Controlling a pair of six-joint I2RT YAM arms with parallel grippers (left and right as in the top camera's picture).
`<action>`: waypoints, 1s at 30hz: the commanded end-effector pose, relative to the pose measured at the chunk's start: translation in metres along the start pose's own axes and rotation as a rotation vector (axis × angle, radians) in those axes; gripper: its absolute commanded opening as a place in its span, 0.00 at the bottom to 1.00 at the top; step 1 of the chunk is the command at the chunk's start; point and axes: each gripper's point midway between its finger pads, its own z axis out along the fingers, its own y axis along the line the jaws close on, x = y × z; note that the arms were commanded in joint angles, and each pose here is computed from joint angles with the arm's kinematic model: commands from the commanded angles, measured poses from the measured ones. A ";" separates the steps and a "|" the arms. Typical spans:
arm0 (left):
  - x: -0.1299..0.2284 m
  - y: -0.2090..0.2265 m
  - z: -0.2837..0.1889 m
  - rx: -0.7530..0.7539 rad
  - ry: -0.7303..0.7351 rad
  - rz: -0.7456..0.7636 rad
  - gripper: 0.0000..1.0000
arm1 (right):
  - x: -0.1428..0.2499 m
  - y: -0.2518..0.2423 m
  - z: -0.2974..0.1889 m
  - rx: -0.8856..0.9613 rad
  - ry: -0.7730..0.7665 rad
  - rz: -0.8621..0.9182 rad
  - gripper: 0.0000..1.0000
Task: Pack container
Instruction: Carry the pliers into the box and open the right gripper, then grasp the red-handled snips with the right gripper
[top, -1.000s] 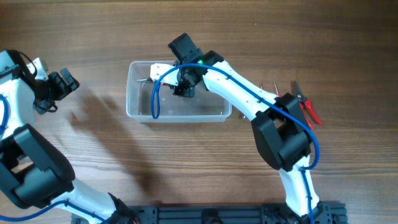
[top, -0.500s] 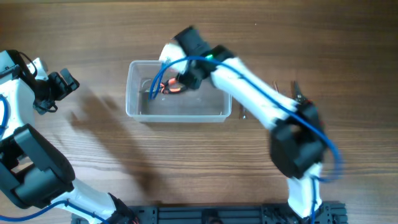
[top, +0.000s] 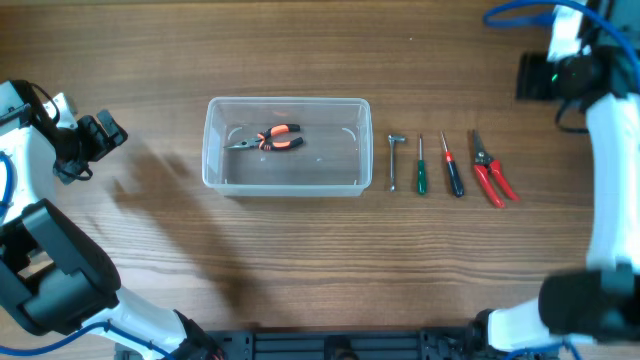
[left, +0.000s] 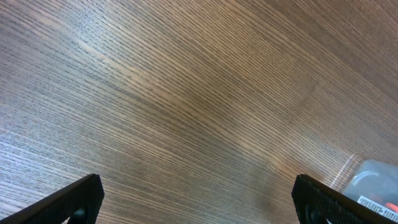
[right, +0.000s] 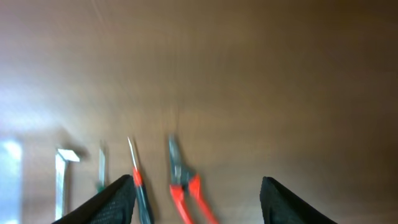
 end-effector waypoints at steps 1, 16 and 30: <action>-0.007 0.000 -0.004 0.001 -0.019 -0.002 1.00 | 0.062 0.015 0.069 -0.098 0.238 0.047 0.61; -0.007 0.000 -0.004 0.001 -0.019 -0.002 1.00 | 0.152 0.035 0.122 -0.220 0.463 -0.184 0.49; -0.007 0.000 -0.004 0.001 -0.019 -0.002 1.00 | 0.164 0.021 0.135 -0.141 0.493 -0.212 0.52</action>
